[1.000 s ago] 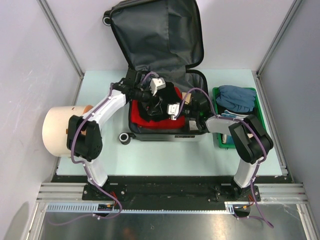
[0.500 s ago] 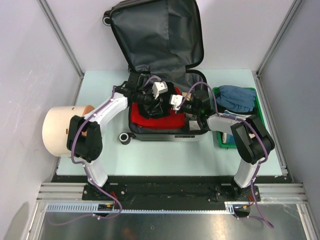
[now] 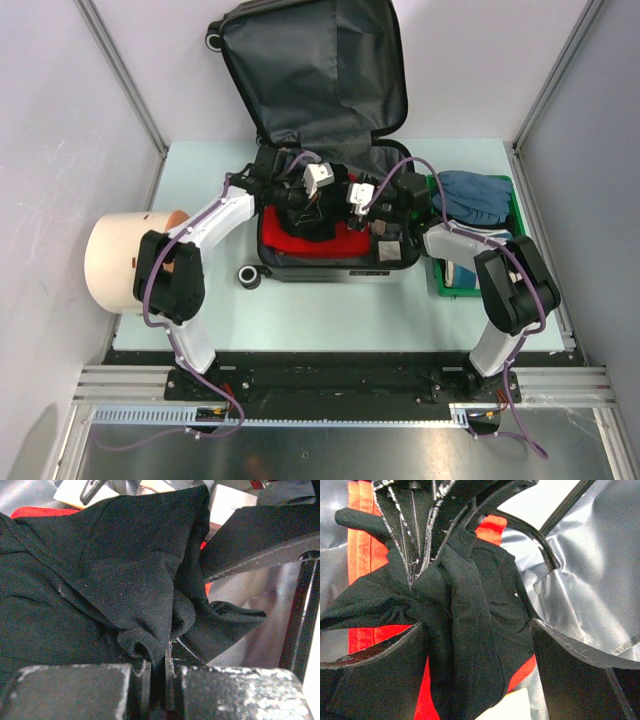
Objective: Open, take out, and arrange the luggage
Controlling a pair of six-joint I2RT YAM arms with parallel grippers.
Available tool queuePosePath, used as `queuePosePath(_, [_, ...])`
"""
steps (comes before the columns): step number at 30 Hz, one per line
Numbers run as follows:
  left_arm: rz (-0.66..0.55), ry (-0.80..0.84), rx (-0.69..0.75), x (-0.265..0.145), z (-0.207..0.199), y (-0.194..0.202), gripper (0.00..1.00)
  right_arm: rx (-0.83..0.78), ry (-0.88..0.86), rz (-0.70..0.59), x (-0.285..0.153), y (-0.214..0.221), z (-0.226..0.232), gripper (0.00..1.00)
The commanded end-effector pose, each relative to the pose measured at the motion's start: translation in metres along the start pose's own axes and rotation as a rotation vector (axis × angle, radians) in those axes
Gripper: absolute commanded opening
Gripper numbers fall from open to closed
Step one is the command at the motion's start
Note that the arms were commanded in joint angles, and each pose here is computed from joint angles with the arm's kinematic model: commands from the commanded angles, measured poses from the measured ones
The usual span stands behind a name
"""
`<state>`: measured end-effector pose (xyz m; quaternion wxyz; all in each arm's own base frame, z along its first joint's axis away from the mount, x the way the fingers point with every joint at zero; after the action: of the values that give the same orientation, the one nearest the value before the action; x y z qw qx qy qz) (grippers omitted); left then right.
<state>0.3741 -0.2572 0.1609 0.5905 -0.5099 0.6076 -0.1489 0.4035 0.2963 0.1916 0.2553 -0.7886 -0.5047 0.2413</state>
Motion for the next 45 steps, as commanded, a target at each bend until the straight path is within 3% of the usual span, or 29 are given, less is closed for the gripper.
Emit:
queuePosePath(1, [-0.05,0.067,0.012,-0.01,-0.019,-0.016,0.0,-0.141,0.038,-0.046,0.007,-0.028,-0.025,0.85])
queuePosePath(8, [-0.053,0.076,0.014,-0.01,-0.02,-0.016,0.0,-0.265,-0.037,-0.07,0.027,-0.035,0.0,0.94])
queuePosePath(13, [-0.057,0.092,0.012,-0.009,-0.022,-0.017,0.0,-0.286,-0.047,-0.056,0.033,-0.027,0.003,0.9])
queuePosePath(16, [-0.058,0.103,0.009,-0.01,-0.025,-0.016,0.0,-0.282,-0.036,-0.053,0.038,-0.027,-0.002,0.65])
queuePosePath(17, [-0.058,0.104,0.009,-0.01,-0.026,-0.015,0.0,-0.28,-0.025,-0.052,0.039,-0.028,-0.006,0.49])
queuePosePath(19, [-0.063,0.101,0.016,-0.014,-0.029,-0.016,0.01,-0.271,-0.003,-0.04,0.037,-0.028,-0.013,0.34])
queuePosePath(20, [-0.064,0.098,0.02,-0.016,-0.03,-0.016,0.04,-0.27,0.003,-0.033,0.034,-0.026,-0.016,0.18])
queuePosePath(21, [-0.071,0.087,0.029,-0.021,-0.032,-0.018,0.09,-0.268,0.012,-0.029,0.033,-0.027,-0.02,0.12])
queuePosePath(22, [-0.071,0.078,0.028,-0.024,-0.031,-0.017,0.24,-0.259,0.023,-0.019,0.03,-0.026,-0.024,0.05])
queuePosePath(23, [-0.073,0.068,0.023,-0.028,-0.031,-0.018,0.33,-0.267,0.039,-0.017,0.026,-0.031,-0.031,0.0])
queuePosePath(24, [-0.083,0.047,0.027,-0.034,-0.031,-0.022,0.4,-0.271,0.056,-0.009,0.022,-0.032,-0.037,0.0])
queuePosePath(25, [-0.088,0.031,0.019,-0.04,-0.029,-0.023,0.54,-0.26,0.073,-0.002,0.018,-0.031,-0.044,0.0])
queuePosePath(30, [-0.134,-0.088,-0.021,-0.07,-0.017,-0.039,0.86,-0.262,0.205,-0.004,-0.012,-0.057,-0.09,0.0])
queuePosePath(31, [-0.154,-0.112,-0.021,-0.08,-0.015,-0.044,0.99,-0.265,0.217,-0.006,-0.016,-0.061,-0.095,0.0])
queuePosePath(37, [-0.198,-0.186,-0.018,-0.103,-0.01,-0.059,1.0,-0.307,0.316,-0.007,-0.068,-0.099,-0.137,0.0])
queuePosePath(45, [-0.212,-0.131,-0.012,-0.103,-0.021,-0.06,1.0,-0.39,0.375,0.136,-0.174,-0.138,-0.161,0.0])
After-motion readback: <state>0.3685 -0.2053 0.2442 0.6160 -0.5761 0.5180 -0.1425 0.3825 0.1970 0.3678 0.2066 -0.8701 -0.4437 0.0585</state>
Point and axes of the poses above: each gripper's point midway between its finger pads, its own x axis out along the fingers, its own z axis along the line the jaws close on, y = z × x, the point moved 1 cm from there along -x, back along the fingers, and after that the axes turned 15 degrees about -x, right-handed, at the moved point
